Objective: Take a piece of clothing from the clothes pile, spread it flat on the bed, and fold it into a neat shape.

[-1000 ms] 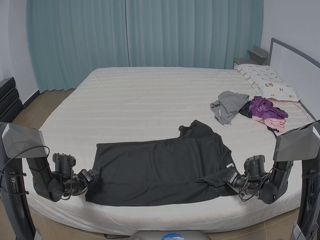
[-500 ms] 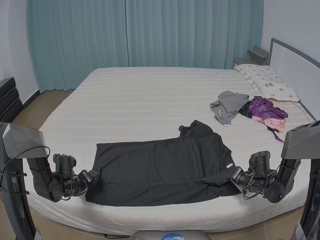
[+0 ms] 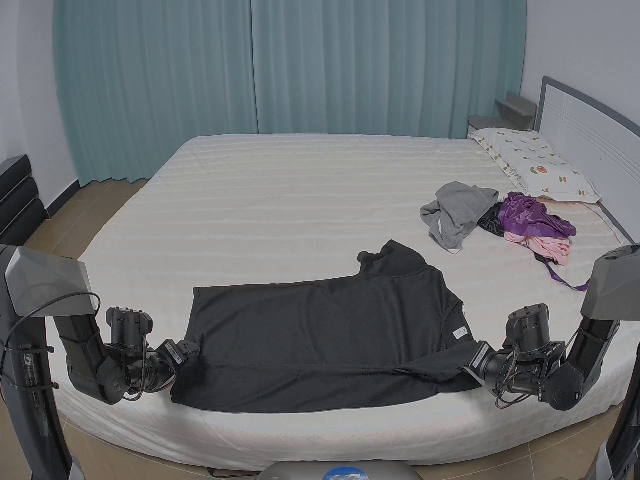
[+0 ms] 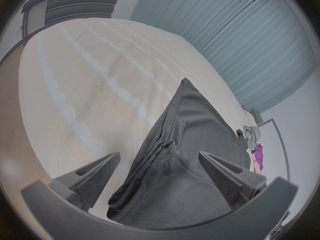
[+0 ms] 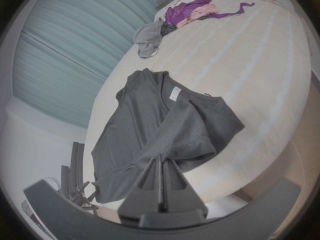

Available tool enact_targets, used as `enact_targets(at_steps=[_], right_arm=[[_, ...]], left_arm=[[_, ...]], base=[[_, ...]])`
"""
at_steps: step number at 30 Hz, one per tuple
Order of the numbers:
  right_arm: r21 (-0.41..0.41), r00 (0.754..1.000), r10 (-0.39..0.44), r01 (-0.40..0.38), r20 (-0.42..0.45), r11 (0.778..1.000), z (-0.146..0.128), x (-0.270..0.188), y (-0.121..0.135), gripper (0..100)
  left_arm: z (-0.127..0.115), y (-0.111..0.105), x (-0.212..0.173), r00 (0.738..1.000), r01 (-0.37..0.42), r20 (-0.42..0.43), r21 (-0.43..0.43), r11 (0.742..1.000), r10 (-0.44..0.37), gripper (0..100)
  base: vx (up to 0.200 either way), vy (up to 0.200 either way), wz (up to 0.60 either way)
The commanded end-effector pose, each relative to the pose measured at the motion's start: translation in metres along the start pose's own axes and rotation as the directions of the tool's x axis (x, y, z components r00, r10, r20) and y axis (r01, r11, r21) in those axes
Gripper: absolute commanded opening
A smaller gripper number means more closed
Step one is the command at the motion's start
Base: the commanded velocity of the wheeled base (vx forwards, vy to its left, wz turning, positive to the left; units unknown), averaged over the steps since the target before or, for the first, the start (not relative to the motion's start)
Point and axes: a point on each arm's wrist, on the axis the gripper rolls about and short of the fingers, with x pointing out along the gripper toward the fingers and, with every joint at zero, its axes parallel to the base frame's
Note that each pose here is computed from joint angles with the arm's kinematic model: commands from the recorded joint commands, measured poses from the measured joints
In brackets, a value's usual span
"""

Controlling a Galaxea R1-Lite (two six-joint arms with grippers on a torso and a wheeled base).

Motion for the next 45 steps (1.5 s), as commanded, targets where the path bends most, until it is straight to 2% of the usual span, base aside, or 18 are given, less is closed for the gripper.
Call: enact_targets(at_steps=[1, 2, 6, 11, 16, 19, 22, 27, 32, 41, 45], right_arm=[[-0.015, 1.0, 0.002, -0.002, -0.01, 1.0, -0.003, -0.007, 0.001, 0], [-0.027, 1.0, -0.004, 0.003, -0.024, 1.0, -0.006, -0.008, 0.0, 100], [-0.064, 0.998, -0.034, 0.03, -0.051, 0.998, -0.012, -0.006, -0.006, 100], [-0.071, 0.998, -0.047, 0.044, -0.052, 0.997, -0.012, -0.004, -0.009, 100], [-0.047, 1.0, -0.005, 0.005, 0.011, 0.999, 0.004, -0.009, -0.003, 100], [-0.031, 0.998, 0.029, -0.027, 0.057, 0.999, 0.016, -0.018, 0.002, 100], [-0.036, 0.997, 0.046, -0.044, 0.067, 0.998, 0.019, -0.019, 0.007, 100], [-0.044, 0.997, 0.053, -0.05, 0.063, 0.998, 0.02, -0.015, 0.01, 100], [-0.041, 0.995, 0.099, -0.098, 0.017, 0.994, 0.037, -0.01, 0.006, 100], [-0.144, 0.997, -0.013, 0.002, -0.076, 0.99, 0.033, 0.015, -0.028, 100], [-0.147, 0.993, 0.027, -0.044, -0.113, 0.988, 0.037, 0.021, -0.034, 100]], left_arm=[[0.0, 0.0, 0.0, 1.0, -0.001, -0.001, 0.0, 1.0, 0.001, 100], [0.0, 0.0, 0.0, 1.0, -0.001, -0.001, 0.0, 1.0, 0.001, 100], [0.0, 0.0, 0.0, 1.0, -0.001, -0.001, -0.004, 1.0, 0.001, 100], [0.0, 0.0, 0.0, 1.0, 0.001, 0.001, -0.005, 1.0, -0.001, 100], [0.004, -0.002, 0.0, 0.999, 0.0, 0.035, -0.016, 1.0, 0.0, 100], [0.007, -0.005, -0.002, 0.997, 0.02, 0.073, -0.052, 0.998, -0.016, 100], [0.01, -0.007, -0.004, 0.994, 0.052, 0.098, -0.079, 0.996, -0.044, 100], [0.009, -0.007, -0.003, 0.994, 0.058, 0.102, -0.077, 0.995, -0.05, 100], [0.01, -0.007, -0.002, 0.993, 0.059, 0.103, -0.079, 0.995, -0.051, 100], [0.007, -0.006, -0.002, 0.995, 0.052, 0.094, -0.072, 0.996, -0.045, 100], [0.007, -0.006, -0.001, 0.995, 0.058, 0.089, -0.072, 0.996, -0.051, 100]], base=[[0.0, 0.0, 0.0], [0.0, 0.0, 0.0], [0.0, 0.0, 0.0], [0.0, 0.0, 0.0], [0.0, 0.0, 0.0], [0.0, 0.0, 0.0], [0.133, 0.0, 0.0], [0.16, 0.0, 0.0], [0.0, 0.0, 0.0], [0.0, 0.0, 0.0], [0.0, 0.0, 0.0]])
